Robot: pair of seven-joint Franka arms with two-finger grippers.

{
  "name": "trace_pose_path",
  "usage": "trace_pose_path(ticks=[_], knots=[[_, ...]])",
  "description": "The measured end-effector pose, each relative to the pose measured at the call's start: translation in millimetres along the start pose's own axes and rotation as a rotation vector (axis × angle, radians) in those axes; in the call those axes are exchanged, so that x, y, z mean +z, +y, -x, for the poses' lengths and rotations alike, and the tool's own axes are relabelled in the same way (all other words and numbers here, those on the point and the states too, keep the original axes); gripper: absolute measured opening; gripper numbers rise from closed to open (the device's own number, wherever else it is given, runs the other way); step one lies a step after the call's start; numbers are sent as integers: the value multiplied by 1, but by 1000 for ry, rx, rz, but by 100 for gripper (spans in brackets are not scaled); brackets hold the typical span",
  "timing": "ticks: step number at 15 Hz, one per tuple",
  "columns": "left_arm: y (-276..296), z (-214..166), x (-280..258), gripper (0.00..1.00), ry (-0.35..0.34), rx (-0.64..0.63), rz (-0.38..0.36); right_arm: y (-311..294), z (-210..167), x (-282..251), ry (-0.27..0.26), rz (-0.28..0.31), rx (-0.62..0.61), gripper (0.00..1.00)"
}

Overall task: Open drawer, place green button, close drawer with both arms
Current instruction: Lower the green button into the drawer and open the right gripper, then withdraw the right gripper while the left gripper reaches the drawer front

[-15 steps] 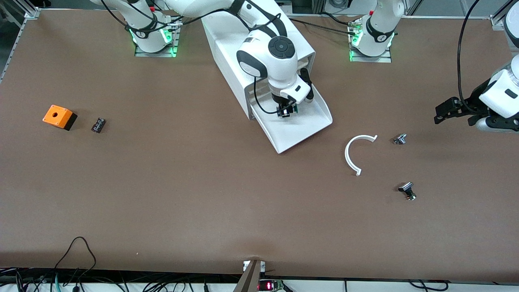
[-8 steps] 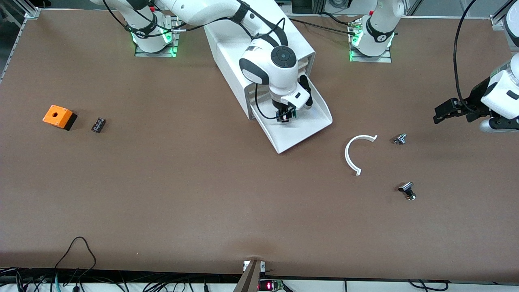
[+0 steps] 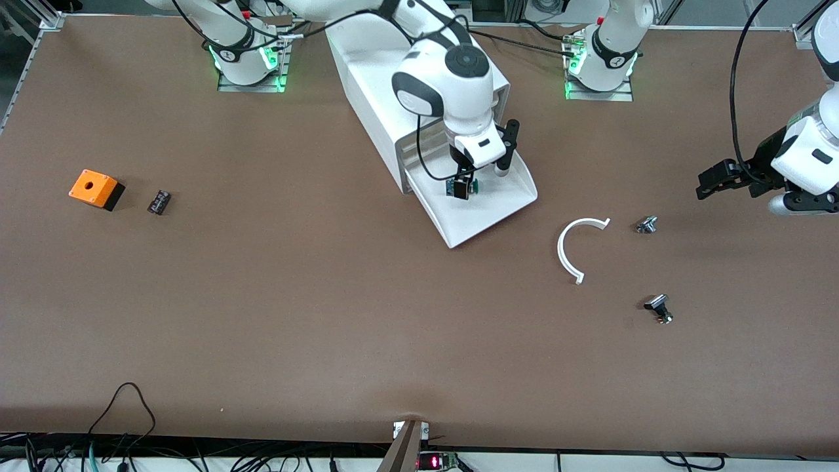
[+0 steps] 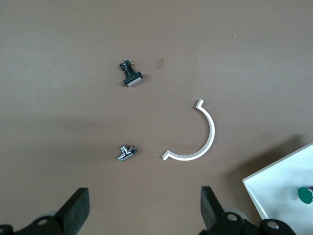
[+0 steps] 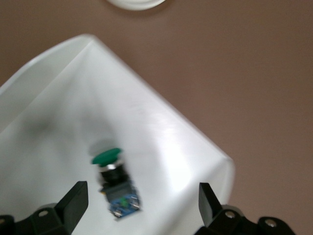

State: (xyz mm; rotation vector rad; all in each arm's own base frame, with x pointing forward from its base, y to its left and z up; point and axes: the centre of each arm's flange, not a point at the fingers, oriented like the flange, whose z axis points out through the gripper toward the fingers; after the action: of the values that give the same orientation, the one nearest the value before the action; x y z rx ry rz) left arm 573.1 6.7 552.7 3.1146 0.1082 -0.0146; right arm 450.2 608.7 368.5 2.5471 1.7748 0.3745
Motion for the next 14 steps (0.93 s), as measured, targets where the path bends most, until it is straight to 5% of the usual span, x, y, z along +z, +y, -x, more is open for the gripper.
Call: trace_pose_path(ticks=[5, 10, 14], knots=[[16, 0, 1, 100, -3, 14, 5, 161, 58, -97, 77, 80, 276, 100], [73, -11, 40, 100, -55, -69, 73, 257, 138, -82, 2, 90, 727, 100], [139, -24, 103, 100, -23, -147, 106, 298, 196, -51, -68, 109, 1138, 100]])
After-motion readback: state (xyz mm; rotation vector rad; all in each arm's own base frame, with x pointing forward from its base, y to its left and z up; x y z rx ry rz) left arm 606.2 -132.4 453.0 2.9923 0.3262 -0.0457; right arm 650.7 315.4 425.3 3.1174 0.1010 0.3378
